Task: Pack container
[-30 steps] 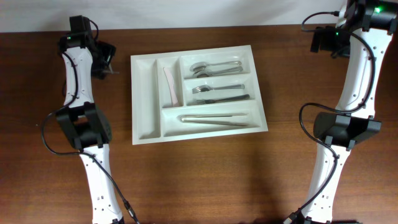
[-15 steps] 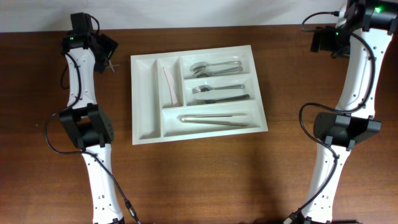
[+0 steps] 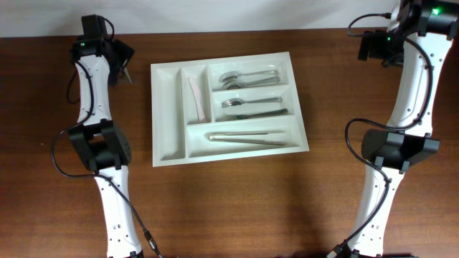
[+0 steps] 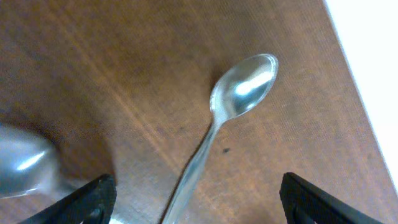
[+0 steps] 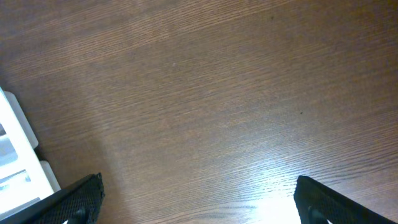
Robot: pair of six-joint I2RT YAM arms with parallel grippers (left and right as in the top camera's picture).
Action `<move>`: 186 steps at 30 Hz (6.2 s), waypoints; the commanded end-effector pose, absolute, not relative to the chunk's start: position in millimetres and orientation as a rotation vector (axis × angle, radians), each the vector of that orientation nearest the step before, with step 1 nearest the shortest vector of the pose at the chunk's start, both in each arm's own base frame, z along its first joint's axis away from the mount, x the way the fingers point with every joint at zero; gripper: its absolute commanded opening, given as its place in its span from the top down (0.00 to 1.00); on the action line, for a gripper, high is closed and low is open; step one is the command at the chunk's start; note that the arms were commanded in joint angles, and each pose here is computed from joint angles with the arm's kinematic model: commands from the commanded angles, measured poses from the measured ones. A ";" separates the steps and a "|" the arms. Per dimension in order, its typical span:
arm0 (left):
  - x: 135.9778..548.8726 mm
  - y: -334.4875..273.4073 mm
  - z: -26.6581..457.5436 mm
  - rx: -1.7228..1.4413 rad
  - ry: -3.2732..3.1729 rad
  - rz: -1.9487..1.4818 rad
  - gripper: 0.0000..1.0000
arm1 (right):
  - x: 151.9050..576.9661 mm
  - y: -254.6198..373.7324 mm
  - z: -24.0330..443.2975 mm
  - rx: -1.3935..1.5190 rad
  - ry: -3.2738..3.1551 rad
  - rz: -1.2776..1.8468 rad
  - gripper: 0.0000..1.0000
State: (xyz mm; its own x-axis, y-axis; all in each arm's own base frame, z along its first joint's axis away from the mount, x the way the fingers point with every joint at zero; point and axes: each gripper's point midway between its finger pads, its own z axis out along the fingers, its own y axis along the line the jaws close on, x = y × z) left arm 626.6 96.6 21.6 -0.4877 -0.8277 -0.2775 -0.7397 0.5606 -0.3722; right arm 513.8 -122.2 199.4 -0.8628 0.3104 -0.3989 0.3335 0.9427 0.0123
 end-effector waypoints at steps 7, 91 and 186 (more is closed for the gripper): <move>544.8 90.5 -68.7 -1.558 2.651 -0.086 0.14 | 510.9 -123.7 202.9 0.457 2.696 -0.094 0.01; 518.0 152.1 -39.0 -1.294 2.754 0.238 0.43 | 510.9 -123.7 202.9 0.457 2.696 -0.094 0.01; 536.5 190.0 -37.6 -1.371 2.620 0.034 0.77 | 510.9 -123.7 202.9 0.457 2.696 -0.094 0.01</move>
State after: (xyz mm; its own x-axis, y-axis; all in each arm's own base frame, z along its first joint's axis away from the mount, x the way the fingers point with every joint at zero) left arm 550.9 188.5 4.2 -0.5466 -0.8015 -0.2426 -0.8029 0.5839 -0.1201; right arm 513.9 -122.3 199.5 -0.8625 0.3107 -0.3993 0.3339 0.9425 0.0121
